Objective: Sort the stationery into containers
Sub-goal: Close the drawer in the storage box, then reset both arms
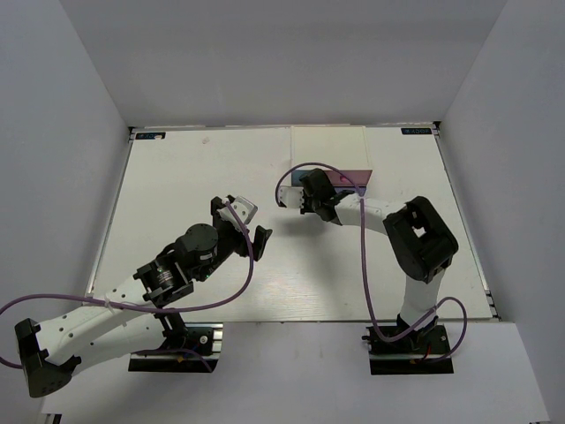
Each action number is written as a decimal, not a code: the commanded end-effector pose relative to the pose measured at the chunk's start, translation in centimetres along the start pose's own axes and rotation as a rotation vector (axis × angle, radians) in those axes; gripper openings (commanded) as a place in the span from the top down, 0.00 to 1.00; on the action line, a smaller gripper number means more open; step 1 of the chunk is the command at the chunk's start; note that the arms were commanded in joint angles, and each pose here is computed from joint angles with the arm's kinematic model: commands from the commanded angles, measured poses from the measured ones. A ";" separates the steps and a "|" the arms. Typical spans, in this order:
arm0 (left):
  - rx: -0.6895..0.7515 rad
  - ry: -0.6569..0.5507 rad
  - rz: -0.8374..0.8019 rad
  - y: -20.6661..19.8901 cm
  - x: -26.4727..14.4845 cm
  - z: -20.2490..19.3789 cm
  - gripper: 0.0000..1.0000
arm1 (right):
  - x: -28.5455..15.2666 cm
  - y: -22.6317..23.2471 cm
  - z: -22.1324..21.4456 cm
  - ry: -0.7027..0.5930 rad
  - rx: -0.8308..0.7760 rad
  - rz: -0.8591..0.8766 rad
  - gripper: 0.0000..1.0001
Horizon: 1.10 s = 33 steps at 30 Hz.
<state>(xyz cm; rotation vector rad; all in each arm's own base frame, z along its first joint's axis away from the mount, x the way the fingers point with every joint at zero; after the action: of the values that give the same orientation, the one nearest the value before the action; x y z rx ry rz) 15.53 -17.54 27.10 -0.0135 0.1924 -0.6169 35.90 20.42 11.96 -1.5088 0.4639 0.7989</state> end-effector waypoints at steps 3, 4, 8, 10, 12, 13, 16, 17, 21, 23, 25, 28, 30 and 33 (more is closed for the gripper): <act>0.000 -0.026 0.003 0.1 -0.1 0.3 0.03 | 0.6 -2.8 -0.5 0.049 -0.032 -0.197 1.00; 0.000 -0.026 0.003 0.1 -0.1 0.3 0.03 | 0.6 -2.8 -0.6 0.056 -0.037 -0.209 1.00; 0.000 -0.026 0.003 0.1 -0.1 0.3 0.03 | 0.9 -2.7 -0.9 0.070 -0.043 -0.234 1.00; 0.004 -0.018 0.004 0.1 0.1 0.1 0.03 | 0.9 -2.4 -0.8 0.067 -0.050 -0.219 1.00; 0.004 -0.018 0.004 0.1 0.1 0.1 0.03 | 0.3 -2.2 -0.5 0.022 -0.060 -0.192 1.00; 0.004 -0.018 0.004 0.1 0.1 0.1 0.03 | 0.2 -0.5 -0.9 0.025 -0.086 -0.098 1.00; 0.004 -0.018 0.004 0.1 0.1 0.1 0.03 | -2.4 0.6 0.1 -0.138 -0.037 0.046 1.00; 0.004 -0.016 -0.009 0.0 0.1 0.1 0.03 | -3.5 0.3 0.3 -0.186 0.007 0.053 1.00; 0.013 -0.013 -0.032 -0.2 0.1 -0.1 0.03 | -8.2 0.4 0.9 -0.350 0.133 0.109 0.66; 0.013 -0.010 -0.059 -0.5 0.1 -0.2 0.03 | -9.5 1.0 0.8 -0.375 0.226 0.132 0.10; 0.013 -0.008 -0.072 -0.6 0.1 -0.2 0.02 | -12.4 0.2 0.9 -0.454 0.322 0.075 0.10; 0.018 0.007 -0.079 -0.8 0.5 -0.3 0.01 | -15.3 -0.6 0.5 -0.466 0.524 0.024 0.10; 0.022 0.017 -0.078 -0.9 0.7 -0.2 0.01 | -17.2 -1.1 0.2 -0.463 0.637 -0.014 0.10; 0.024 0.028 -0.100 -1.3 1.1 0.0 0.01 | -19.2 -0.7 -0.1 -0.501 0.725 -0.032 0.10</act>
<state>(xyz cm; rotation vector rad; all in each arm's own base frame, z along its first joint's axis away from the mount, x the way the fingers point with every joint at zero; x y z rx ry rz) 15.63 -18.71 25.85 0.0172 0.2297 -0.6809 25.35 17.61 25.98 -0.7965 0.2293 0.8641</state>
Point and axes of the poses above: each gripper's point midway between its finger pads, its own x axis out along the fingers, its own y axis along the line the jaws close on, z = x × y, the point moved 8 cm from there along -x, back along the fingers, and after that the axes turned 8 degrees about -x, right-handed, at the moved point
